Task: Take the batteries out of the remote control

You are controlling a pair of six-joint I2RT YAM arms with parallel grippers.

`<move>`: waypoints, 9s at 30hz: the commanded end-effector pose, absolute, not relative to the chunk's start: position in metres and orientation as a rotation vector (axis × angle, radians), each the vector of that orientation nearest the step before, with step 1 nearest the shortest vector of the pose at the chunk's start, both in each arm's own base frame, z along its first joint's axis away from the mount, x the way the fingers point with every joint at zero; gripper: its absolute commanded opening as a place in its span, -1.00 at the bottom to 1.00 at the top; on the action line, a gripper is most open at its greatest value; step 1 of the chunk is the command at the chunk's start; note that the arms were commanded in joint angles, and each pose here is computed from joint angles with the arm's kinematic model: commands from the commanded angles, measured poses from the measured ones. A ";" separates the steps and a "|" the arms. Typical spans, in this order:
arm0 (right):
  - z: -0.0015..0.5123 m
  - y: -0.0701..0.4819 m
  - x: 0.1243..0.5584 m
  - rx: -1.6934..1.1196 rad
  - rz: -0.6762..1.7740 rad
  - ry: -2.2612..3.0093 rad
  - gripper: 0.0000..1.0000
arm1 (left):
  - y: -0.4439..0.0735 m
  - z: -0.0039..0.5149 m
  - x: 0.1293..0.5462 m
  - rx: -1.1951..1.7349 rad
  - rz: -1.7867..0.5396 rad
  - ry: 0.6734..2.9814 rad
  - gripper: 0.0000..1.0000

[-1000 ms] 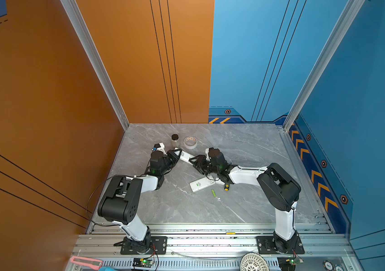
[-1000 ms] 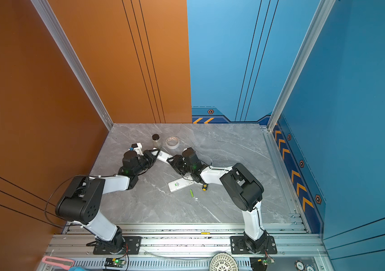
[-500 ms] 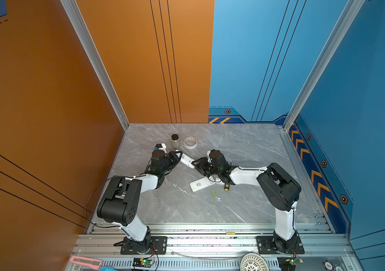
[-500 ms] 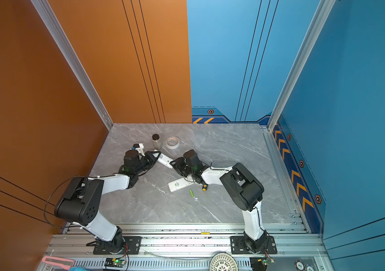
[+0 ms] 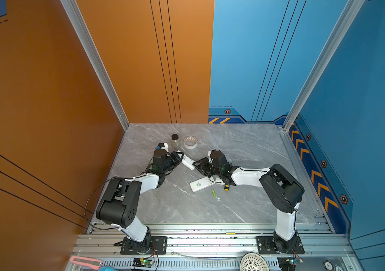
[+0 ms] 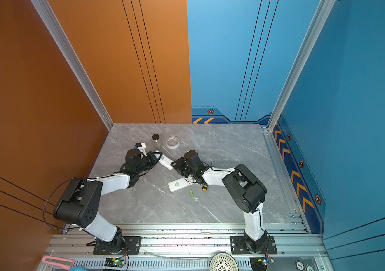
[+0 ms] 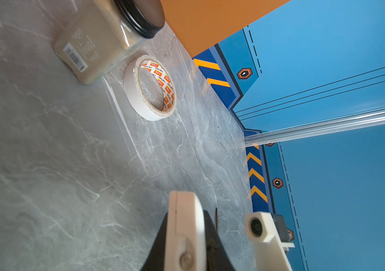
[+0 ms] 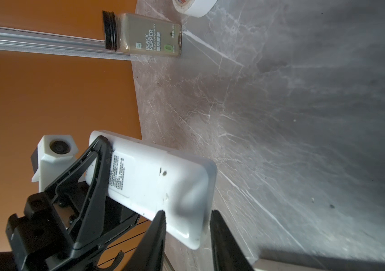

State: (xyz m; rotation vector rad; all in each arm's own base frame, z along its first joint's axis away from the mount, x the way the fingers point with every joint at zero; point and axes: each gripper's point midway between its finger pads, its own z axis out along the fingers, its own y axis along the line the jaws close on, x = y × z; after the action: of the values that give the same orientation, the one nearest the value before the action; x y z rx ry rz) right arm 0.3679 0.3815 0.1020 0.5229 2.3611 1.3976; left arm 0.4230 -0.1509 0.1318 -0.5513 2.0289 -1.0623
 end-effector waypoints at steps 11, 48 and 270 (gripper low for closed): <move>0.112 0.384 0.361 0.466 1.415 2.348 0.09 | -0.157 0.152 0.426 -0.463 -0.985 2.035 -1.00; 0.108 0.387 0.361 0.478 1.502 2.242 0.16 | -0.163 0.155 0.426 -0.446 -0.995 2.039 -1.00; 0.027 0.215 0.268 0.261 0.355 2.911 -0.01 | -0.158 0.200 0.352 -0.336 -0.538 2.318 0.69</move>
State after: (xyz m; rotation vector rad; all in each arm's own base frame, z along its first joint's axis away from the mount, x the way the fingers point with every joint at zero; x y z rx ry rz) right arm 0.2583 0.2164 0.0260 0.2827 2.9284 0.4123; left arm 0.3735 -0.1786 0.2139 -0.3905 2.2031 -0.6774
